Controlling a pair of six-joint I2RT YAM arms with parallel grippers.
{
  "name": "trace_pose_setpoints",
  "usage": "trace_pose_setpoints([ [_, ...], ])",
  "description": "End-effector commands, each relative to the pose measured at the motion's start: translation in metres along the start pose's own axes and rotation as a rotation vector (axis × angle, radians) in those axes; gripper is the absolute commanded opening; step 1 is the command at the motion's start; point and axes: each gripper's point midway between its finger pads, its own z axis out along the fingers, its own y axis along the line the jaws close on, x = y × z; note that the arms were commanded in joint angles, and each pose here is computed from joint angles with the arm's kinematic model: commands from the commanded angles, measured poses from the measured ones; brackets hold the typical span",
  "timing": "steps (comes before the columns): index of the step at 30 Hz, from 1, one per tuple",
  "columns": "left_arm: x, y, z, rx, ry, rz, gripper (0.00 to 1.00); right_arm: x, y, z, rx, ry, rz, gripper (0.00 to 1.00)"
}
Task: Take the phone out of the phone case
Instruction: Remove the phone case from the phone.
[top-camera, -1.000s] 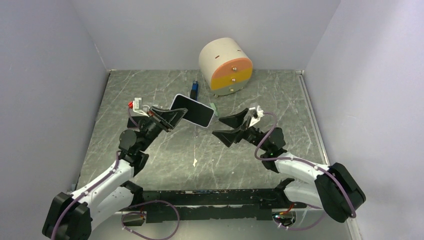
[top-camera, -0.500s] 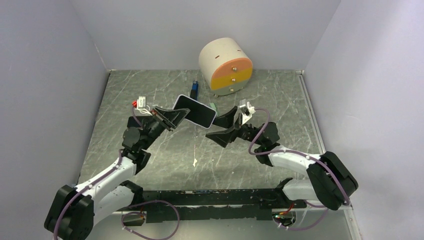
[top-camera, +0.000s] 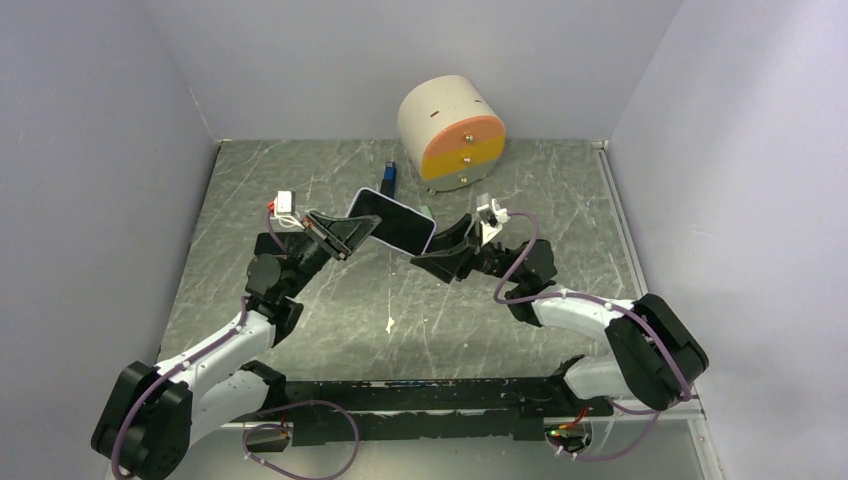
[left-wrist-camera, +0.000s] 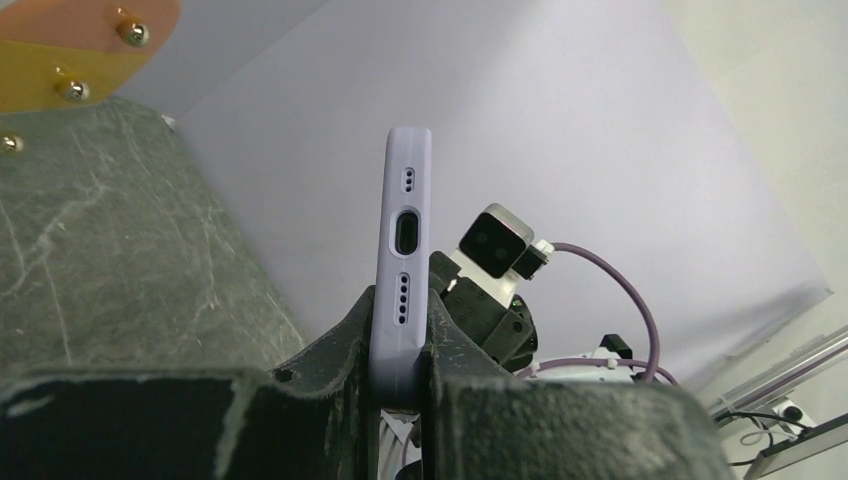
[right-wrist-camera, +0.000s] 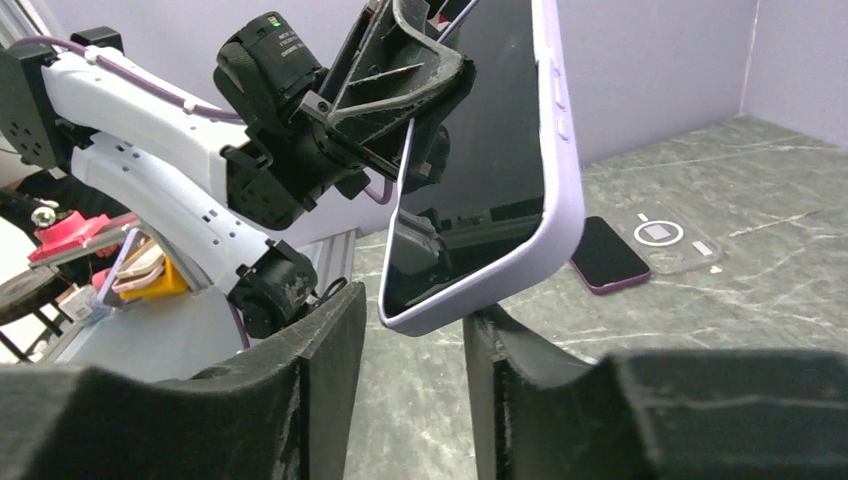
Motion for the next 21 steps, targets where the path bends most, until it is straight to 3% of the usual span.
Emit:
trace_pose_setpoints([
  [1, -0.009, -0.027, 0.005, 0.082, -0.013, 0.006, 0.03, -0.022, 0.017, 0.009, -0.091, -0.041, -0.101, 0.39],
  [8, -0.003, -0.022, 0.006, 0.038, 0.03, 0.002, 0.03, -0.021, 0.014, 0.009, -0.079, -0.032, -0.13, 0.18],
  [13, 0.005, -0.015, 0.013, -0.003, 0.123, -0.008, 0.02, -0.018, 0.011, 0.007, -0.078, -0.007, -0.213, 0.01],
  [21, 0.013, -0.008, 0.019, -0.017, 0.264, -0.047, 0.03, -0.009, 0.006, 0.004, -0.091, 0.065, -0.378, 0.0],
])
